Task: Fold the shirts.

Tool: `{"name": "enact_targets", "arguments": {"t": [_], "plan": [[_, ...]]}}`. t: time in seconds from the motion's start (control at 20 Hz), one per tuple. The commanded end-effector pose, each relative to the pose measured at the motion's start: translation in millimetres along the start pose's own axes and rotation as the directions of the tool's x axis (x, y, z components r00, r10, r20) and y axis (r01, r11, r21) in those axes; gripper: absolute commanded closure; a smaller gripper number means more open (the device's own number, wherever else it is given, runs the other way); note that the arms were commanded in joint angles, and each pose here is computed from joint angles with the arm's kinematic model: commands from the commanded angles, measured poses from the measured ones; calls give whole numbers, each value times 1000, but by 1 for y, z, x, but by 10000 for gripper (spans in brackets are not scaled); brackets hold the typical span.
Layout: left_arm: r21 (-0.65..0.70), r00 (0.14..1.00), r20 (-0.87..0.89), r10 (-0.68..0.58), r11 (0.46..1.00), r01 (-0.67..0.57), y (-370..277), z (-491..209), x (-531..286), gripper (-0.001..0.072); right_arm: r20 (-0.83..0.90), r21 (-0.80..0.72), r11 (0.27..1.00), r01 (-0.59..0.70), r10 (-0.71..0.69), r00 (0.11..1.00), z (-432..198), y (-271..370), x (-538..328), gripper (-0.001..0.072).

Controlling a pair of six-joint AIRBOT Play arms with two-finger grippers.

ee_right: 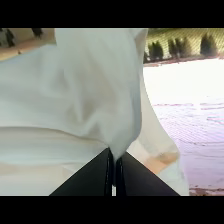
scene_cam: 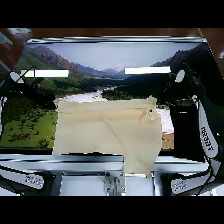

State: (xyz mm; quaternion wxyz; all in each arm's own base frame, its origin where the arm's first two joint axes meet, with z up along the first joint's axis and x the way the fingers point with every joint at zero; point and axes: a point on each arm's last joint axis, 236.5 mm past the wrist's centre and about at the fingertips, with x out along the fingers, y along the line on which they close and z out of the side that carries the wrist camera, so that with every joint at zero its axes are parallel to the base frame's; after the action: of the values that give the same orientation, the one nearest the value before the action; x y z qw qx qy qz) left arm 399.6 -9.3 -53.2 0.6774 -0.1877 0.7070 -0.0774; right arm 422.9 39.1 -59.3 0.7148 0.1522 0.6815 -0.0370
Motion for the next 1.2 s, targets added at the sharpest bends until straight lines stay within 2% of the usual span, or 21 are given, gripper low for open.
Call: {"name": "enact_targets", "arguments": {"t": [0.0, 0.25, 0.45, 0.5, 0.55, 0.6, 0.65, 0.7, 0.8, 0.85, 0.9, 1.0, 1.05, 1.15], "plan": [[-18, 1000, 0, 1, 1000, -1, 1, 2, 3, 668, -76, 18, 1000, 17, -16, 997, -22, -1, 15, 640], [-37, 1000, -15, 0, 999, 0, 2, 0, 6, 668, -114, 3, 998, 62, -61, 992, -35, -10, 31, 640], [-74, 995, -95, -9, 997, 2, 6, -12, 21, 667, -93, 18, 998, 67, -65, 994, -30, -11, 32, 630], [-77, 995, -104, -9, 997, 1, 8, -14, 24, 667, -91, 23, 998, 54, -52, 995, -29, -8, 33, 582], [-80, 994, -109, -9, 997, 1, 8, -16, 26, 655, -87, 29, 999, 40, -37, 995, -28, -4, 34, 433], [-79, 994, -109, -9, 997, 0, 9, -16, 27, 493, -79, 30, 999, 33, -30, 996, -26, -3, 34, 300], [-77, 994, -105, -9, 997, 1, 9, -15, 25, 274, -77, 23, 999, 31, -29, 997, -26, -3, 32, 240], [-75, 995, -103, 3, 997, -11, 12, -16, 21, 127, -76, -5, 1000, 29, -30, 997, -26, -3, 28, 240], [-45, 992, -111, 56, 997, -61, 27, -23, 2, 106, -88, -122, 992, 46, -57, 994, -31, -12, 9, 240], [-36, 990, -111, 89, 995, -94, 37, -28, -11, 106, -105, -178, 980, 90, -110, 988, -37, -26, -6, 205], [-44, 986, -115, 119, 991, -125, 48, -36, -25, 106, -139, -229, 965, 130, -165, 976, -49, -43, -19, 24], [-70, 987, -125, 100, 992, -110, 57, -55, -48, 106, -253, -251, 947, 201, -264, 931, -75, -85, -42, 23], [-87, 987, -133, 85, 991, -97, 61, -68, -50, 106, -304, -230, 957, 175, -241, 922, -88, -95, -47, 23], [-152, 980, -196, 36, 986, -66, 70, -117, -36, 107, -346, -148, 989, 24, -74, 935, -109, -86, -44, 23]]}}
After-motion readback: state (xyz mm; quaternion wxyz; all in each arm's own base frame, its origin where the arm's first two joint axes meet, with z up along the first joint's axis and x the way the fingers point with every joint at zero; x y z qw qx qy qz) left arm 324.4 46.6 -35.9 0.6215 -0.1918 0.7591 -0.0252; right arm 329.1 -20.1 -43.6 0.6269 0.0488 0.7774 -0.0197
